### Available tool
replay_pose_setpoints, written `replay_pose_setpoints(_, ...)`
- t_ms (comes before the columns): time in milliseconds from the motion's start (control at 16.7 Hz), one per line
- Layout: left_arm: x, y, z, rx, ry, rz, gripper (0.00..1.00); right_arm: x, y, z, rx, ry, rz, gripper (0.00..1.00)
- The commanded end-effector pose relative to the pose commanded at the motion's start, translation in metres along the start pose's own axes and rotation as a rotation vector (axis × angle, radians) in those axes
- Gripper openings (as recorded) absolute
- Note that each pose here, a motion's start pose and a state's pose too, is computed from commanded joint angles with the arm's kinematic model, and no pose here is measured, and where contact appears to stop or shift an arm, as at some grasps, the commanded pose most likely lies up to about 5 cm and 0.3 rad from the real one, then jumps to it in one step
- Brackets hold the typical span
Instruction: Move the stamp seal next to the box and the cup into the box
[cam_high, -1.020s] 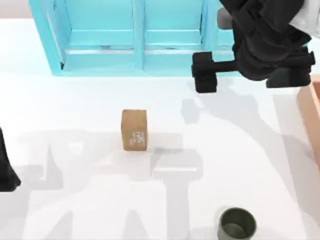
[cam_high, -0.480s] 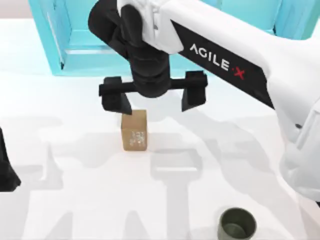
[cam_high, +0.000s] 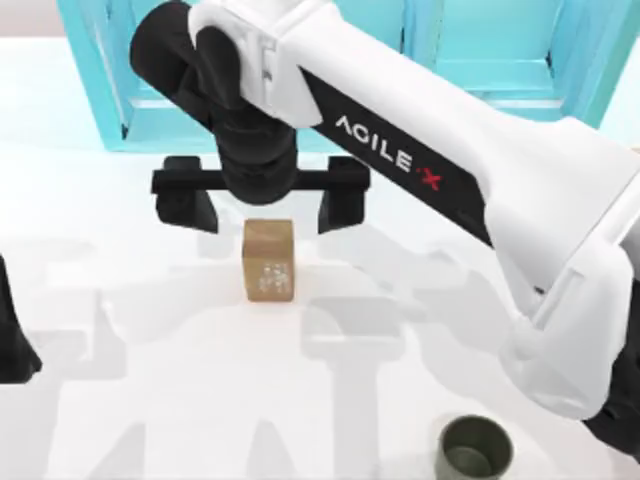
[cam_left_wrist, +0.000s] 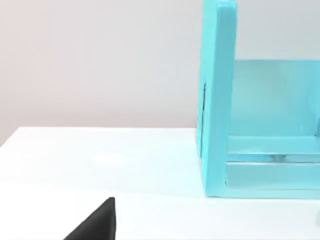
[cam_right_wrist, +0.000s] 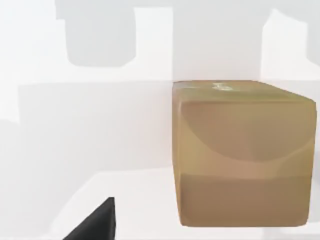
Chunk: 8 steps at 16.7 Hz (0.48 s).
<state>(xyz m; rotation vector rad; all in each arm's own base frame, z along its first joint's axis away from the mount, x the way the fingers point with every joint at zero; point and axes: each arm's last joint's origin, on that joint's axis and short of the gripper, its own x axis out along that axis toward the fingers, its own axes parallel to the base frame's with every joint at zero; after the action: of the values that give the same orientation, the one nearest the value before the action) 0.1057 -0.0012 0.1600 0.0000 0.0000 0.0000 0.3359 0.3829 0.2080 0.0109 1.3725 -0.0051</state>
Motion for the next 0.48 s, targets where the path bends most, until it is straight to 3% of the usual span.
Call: replay_pose_setpoints(480,0.0,0.0,0.0,0.0,0.0,0.0,1.0,0.017,0.001,0.003,0.0,0.0,0.001,1.0)
